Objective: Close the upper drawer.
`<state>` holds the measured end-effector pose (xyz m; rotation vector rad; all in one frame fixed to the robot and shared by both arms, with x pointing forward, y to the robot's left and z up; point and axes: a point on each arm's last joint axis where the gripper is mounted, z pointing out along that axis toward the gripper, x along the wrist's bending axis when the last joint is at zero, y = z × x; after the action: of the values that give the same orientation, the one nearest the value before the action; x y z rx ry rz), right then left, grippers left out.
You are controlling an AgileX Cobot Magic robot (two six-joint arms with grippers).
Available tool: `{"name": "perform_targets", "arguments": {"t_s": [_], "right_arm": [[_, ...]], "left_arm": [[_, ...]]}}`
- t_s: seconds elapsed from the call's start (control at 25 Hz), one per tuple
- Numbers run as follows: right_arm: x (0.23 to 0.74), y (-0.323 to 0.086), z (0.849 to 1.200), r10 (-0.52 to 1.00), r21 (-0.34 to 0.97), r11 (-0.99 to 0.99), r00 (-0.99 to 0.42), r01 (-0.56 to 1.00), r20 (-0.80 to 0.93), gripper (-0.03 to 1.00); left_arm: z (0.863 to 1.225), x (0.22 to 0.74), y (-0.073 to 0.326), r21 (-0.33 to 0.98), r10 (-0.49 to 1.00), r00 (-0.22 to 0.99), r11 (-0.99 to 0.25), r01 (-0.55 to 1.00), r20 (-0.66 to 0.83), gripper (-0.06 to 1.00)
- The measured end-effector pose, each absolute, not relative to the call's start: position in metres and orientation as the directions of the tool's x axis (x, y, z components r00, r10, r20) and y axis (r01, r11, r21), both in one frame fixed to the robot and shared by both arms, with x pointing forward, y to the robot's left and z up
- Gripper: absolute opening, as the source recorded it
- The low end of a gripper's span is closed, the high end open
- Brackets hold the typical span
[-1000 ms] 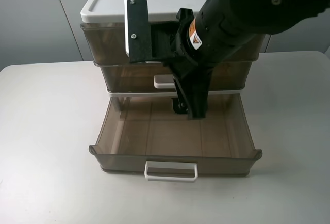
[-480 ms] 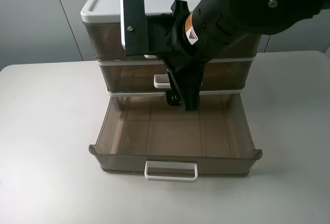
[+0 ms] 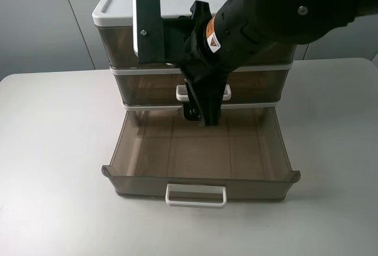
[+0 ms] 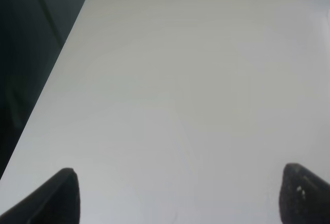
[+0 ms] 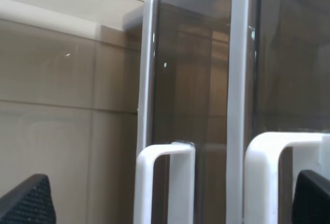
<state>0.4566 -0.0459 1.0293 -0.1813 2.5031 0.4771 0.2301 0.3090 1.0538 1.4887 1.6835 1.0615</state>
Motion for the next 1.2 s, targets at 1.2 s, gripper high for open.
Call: {"name": "perform_targets", "arguments": {"t_s": [1.2], "right_arm": [[0.272, -0.263, 1.118, 0.597, 0.746, 0.574, -0.796, 0.337, -0.099, 0.7]], "left_arm": [[1.054, 0.23, 0.309, 0.884, 0.988, -0.15, 0.032, 0.466, 0.044, 0.74]]}}
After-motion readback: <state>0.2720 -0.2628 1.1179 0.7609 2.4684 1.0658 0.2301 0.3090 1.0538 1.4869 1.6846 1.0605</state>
